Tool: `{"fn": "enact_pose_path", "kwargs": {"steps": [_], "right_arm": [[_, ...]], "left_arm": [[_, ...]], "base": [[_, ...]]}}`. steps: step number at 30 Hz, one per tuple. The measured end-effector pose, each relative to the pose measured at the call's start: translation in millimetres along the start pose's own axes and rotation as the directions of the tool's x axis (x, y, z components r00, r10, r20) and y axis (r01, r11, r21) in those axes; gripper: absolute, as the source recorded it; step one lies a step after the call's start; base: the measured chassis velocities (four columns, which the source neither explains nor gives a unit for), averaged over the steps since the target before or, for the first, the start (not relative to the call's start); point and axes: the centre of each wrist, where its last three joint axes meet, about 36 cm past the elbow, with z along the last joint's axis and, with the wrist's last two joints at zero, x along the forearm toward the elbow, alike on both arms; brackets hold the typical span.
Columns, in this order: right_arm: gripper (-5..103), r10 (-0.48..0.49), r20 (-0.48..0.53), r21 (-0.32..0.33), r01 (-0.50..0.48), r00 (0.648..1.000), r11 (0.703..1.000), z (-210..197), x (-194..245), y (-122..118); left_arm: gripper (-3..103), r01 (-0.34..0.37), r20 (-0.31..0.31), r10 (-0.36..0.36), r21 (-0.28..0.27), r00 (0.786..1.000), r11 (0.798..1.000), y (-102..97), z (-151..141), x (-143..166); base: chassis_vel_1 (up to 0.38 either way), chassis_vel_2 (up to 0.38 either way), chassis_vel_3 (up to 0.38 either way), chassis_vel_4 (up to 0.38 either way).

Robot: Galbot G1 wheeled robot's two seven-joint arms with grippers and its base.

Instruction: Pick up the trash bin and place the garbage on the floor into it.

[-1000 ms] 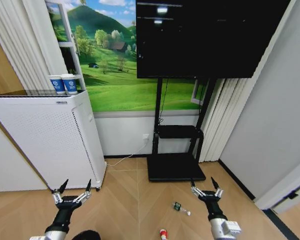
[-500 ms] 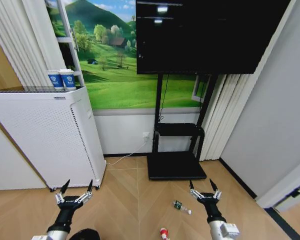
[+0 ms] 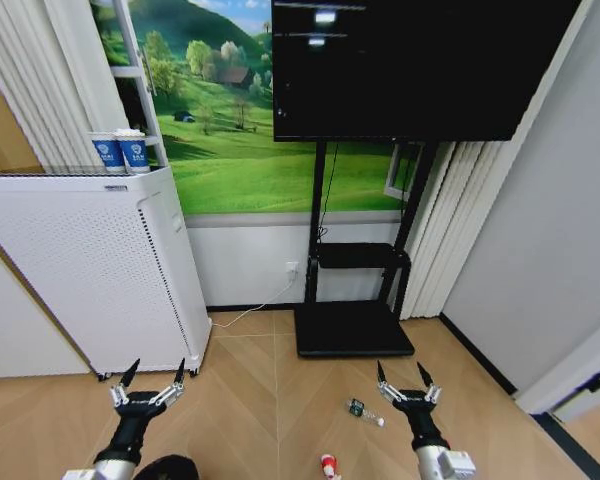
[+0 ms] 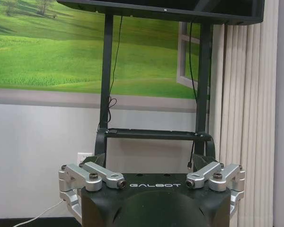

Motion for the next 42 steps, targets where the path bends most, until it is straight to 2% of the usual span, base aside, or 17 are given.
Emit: {"fn": "enact_pose_path", "kwargs": {"steps": [42], "right_arm": [[100,0.013,0.006,-0.004,-0.013,1.000,1.000,2.2,0.3,3.9]], "left_arm": [[99,-0.028,0.008,0.028,-0.001,1.000,1.000,-1.4,4.0,1.2]], "base": [[0.000,0.000,0.000,0.000]]}}
